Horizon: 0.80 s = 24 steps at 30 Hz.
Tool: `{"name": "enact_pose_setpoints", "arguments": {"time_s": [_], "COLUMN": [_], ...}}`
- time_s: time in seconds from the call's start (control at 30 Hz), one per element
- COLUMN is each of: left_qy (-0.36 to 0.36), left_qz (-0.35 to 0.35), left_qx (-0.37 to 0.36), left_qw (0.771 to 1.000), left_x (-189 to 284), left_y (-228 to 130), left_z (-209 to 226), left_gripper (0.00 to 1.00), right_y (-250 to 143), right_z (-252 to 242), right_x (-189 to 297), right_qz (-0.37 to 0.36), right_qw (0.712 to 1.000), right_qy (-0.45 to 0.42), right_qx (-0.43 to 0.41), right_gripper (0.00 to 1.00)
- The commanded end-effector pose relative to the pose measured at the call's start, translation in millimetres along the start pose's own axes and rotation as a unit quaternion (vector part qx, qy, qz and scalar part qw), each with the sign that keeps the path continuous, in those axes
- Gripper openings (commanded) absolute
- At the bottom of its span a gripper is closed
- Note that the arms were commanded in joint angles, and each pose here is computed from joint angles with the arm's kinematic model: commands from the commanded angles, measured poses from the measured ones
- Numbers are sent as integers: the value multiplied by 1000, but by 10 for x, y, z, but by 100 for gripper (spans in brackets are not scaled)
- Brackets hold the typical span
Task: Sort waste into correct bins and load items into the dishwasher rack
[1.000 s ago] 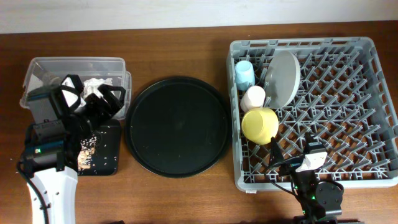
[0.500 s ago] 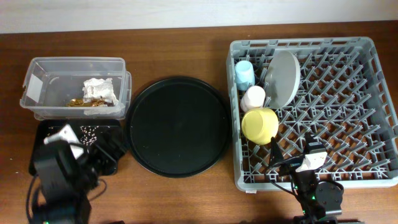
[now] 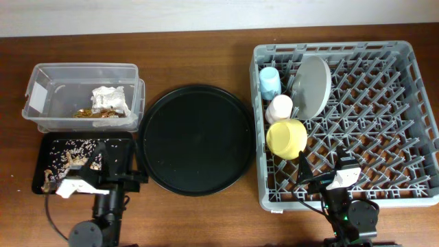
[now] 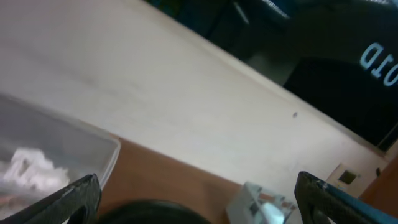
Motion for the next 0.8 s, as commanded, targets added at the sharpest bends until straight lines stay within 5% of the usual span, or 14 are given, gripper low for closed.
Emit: {"name": "enact_pose_setpoints", "arguments": {"time_s": [0.0,0.43,0.77], "left_qy": [13,41,51], "left_qz": [9,50,107], "left_qx": [-1,-17,-236], "left_qw": [1000,998,965], "left_x": [22,86,127], "left_y": [-255,-655,-830], "left_z": [110,297,407], "left_gripper": [99,99,99], "right_y": [-20,-20,-20], "right_z": [-16,-16,-16], "right_x": [0,0,0], "right_qz": [0,0,0], "right_qw": [1000,1000,1000], "right_qy": [-3,-3,-3], "right_qx": [4,4,4], "right_gripper": [98,98,98]}}
Point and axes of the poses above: each gripper's point midway between its finger pads, its own x axis back along the fingers, its own z axis along the line the jaws close on, y = z × x, the point moved 5 cm from there along x, back along the fingers, and after that the axes turned 7 degrees about -x, right-handed, at the moved point
